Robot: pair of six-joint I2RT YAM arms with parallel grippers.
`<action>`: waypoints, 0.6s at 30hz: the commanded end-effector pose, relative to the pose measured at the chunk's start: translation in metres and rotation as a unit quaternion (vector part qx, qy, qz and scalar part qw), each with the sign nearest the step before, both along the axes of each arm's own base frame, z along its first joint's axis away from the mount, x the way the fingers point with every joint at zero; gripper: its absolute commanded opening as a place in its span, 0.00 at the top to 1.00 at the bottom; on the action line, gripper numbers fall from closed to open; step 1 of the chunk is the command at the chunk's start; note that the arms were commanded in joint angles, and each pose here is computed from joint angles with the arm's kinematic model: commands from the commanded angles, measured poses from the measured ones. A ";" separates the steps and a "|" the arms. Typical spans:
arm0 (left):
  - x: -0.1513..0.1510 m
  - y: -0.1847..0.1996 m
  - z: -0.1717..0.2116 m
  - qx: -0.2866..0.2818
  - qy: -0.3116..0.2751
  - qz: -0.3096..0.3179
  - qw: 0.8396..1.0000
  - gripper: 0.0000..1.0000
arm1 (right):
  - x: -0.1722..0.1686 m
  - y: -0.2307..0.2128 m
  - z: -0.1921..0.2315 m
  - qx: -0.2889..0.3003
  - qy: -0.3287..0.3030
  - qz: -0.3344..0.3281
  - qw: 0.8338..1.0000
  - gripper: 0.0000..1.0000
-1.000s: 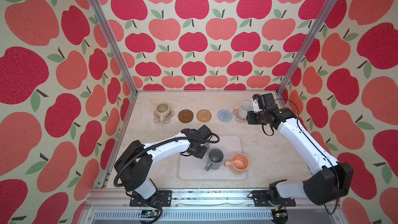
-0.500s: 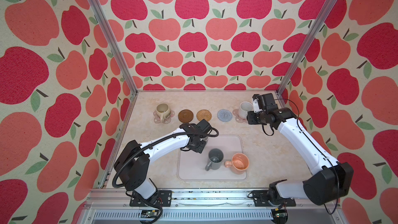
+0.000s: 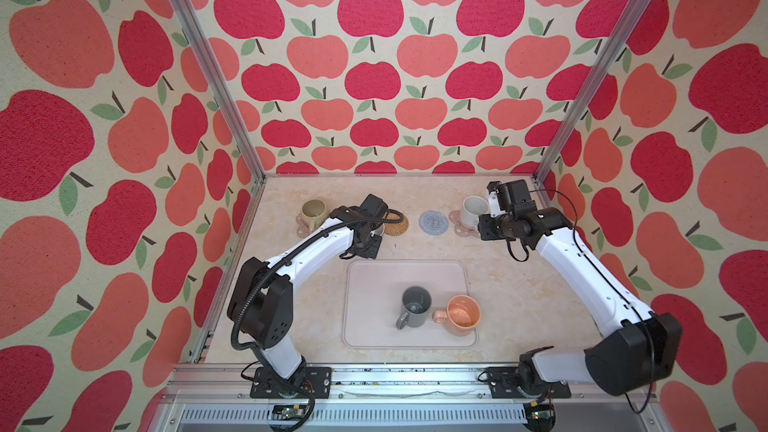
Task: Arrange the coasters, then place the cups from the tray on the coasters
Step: 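Lower the lavender mug onto the brown wooden coaster with the left gripper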
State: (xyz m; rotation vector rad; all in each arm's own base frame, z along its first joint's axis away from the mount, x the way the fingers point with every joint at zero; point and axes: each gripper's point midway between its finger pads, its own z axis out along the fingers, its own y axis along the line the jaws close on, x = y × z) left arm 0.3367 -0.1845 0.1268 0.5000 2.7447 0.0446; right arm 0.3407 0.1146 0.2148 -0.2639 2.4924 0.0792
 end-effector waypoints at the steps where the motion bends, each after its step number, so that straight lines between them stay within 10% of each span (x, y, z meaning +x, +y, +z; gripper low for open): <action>1: 0.026 0.010 0.017 0.015 -0.033 -0.002 0.999 1.00 | 0.001 -0.004 0.007 -0.020 -0.008 0.005 1.000 0.53; 18: 0.102 0.040 0.000 0.001 -0.046 0.040 0.998 1.00 | 0.009 -0.007 0.008 -0.032 -0.006 0.006 0.999 0.52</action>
